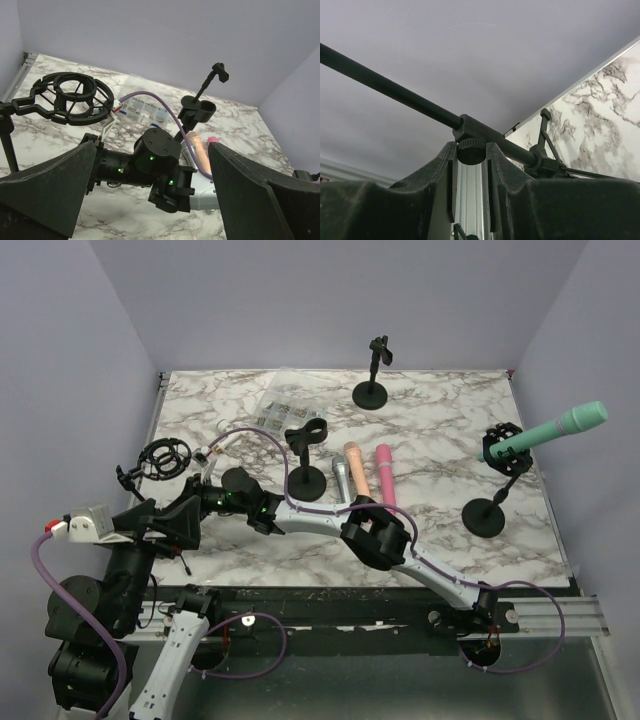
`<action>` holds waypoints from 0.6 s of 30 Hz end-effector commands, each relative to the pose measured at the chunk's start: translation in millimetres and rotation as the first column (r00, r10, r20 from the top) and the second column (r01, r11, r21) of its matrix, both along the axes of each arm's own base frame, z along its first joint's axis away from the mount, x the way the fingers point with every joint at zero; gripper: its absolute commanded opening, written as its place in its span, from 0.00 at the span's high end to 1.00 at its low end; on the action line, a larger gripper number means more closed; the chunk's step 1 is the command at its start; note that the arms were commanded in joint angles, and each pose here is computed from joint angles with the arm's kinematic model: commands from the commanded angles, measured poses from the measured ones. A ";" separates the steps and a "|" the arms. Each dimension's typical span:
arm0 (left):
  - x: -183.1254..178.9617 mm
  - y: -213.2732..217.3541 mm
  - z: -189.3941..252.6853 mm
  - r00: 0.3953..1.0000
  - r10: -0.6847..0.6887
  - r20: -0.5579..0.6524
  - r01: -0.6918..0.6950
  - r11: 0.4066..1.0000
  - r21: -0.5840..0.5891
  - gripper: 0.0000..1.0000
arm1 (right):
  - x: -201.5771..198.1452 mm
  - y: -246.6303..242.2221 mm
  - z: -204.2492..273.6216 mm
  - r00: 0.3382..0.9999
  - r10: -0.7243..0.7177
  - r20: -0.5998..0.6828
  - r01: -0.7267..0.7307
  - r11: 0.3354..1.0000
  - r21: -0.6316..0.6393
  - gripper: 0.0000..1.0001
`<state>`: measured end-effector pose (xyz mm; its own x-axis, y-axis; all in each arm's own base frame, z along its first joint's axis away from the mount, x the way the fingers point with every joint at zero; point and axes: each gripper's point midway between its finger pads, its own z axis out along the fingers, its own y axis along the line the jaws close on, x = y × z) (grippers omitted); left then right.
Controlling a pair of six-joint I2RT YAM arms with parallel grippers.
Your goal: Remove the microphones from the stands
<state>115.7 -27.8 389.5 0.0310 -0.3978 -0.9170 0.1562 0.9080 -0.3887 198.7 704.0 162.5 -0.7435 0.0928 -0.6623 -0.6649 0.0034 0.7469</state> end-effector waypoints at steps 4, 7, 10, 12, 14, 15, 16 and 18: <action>-4.5 3.4 -8.2 1.000 0.010 -0.010 -0.010 1.000 0.020 0.02 | 5.7 -7.2 -35.7 0.956 -0.008 0.293 0.038 0.995 -0.096 0.99; -4.2 4.2 -8.3 1.000 0.015 -0.011 -0.015 1.000 0.020 0.01 | 12.9 -10.7 -43.5 0.917 -0.028 0.398 0.080 0.990 -0.115 0.99; -3.6 5.0 -8.2 1.000 0.020 -0.013 -0.020 1.000 0.020 0.01 | 21.3 -12.4 -54.3 0.876 -0.040 0.481 0.119 0.983 -0.136 0.99; -4.2 6.6 -7.4 1.000 0.028 -0.012 -0.028 0.999 0.019 0.01 | 26.5 -14.3 -60.6 0.837 -0.053 0.544 0.158 0.976 -0.147 0.99; -4.9 7.8 -7.7 0.999 0.034 -0.013 -0.034 0.999 0.019 0.01 | 30.8 -17.0 -65.9 0.799 -0.062 0.598 0.191 0.969 -0.154 0.99; -5.4 8.5 -7.9 0.999 0.037 -0.012 -0.037 0.999 0.020 0.01 | 31.9 -18.2 -66.3 0.774 -0.069 0.629 0.208 0.967 -0.150 0.99; -5.5 9.3 -8.4 0.999 0.041 -0.012 -0.041 0.999 0.021 0.01 | 34.7 -20.7 -68.3 0.751 -0.075 0.656 0.227 0.962 -0.150 0.99; -5.1 11.0 -9.5 0.999 0.051 -0.011 -0.050 0.998 0.025 0.01 | 39.1 -23.8 -65.4 0.689 -0.095 0.719 0.268 0.955 -0.130 0.99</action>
<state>113.6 -24.2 383.0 0.0237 -0.3880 -0.9214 0.1356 0.9144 -0.3815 210.2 697.7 159.8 -0.2294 0.1421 -0.9629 -0.9637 0.1058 0.2452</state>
